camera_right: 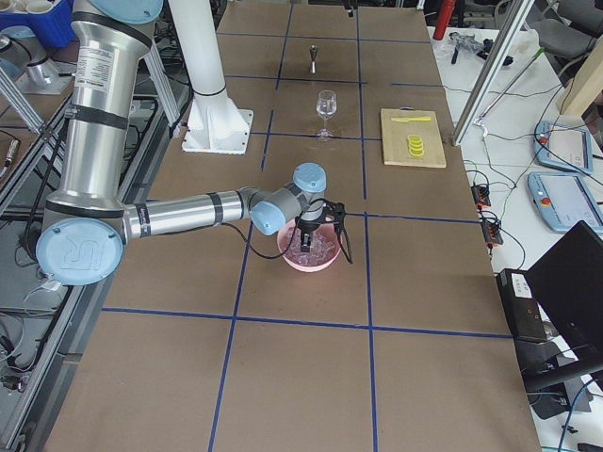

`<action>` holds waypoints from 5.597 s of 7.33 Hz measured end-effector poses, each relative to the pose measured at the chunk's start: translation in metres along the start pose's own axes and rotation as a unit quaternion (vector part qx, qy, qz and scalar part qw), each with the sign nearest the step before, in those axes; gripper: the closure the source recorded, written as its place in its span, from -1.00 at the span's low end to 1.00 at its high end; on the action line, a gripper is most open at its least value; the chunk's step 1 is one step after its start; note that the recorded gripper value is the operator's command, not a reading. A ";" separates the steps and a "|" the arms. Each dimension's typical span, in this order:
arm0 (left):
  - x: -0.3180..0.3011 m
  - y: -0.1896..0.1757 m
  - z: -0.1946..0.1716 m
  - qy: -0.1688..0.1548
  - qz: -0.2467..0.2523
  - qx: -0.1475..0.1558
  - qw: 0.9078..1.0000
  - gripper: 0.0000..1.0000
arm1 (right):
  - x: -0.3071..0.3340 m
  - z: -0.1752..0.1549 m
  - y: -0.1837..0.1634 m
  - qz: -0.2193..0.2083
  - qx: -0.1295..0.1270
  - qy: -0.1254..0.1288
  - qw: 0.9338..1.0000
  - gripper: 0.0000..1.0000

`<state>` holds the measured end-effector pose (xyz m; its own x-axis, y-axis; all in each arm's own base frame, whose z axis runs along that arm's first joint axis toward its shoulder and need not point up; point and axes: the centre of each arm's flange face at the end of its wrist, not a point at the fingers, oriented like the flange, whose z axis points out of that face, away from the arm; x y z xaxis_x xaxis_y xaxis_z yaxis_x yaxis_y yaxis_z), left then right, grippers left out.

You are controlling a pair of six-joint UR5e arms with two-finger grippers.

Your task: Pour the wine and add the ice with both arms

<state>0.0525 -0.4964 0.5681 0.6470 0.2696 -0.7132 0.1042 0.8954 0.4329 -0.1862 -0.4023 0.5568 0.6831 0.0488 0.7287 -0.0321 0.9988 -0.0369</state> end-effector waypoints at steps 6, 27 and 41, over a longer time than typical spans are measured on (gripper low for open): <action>-0.005 0.018 -0.004 0.002 0.005 0.007 1.000 -1.00 | -0.083 -0.120 -0.013 -0.040 0.098 -0.094 0.990 1.00; 0.004 0.023 -0.016 0.015 -0.028 0.032 0.999 -1.00 | -0.491 -0.120 0.019 0.125 0.088 -0.212 0.965 -0.40; -0.107 -0.035 -0.109 -0.103 -0.013 -0.101 0.989 -1.00 | 0.156 -0.188 -0.196 -0.116 0.030 0.045 0.992 -1.00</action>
<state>-0.1025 -0.5176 0.5693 0.7880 0.1861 -0.5869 -0.0165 0.9593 0.2820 0.0636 -0.5905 0.5495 0.7402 -0.1792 0.6480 0.0911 0.9817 0.1674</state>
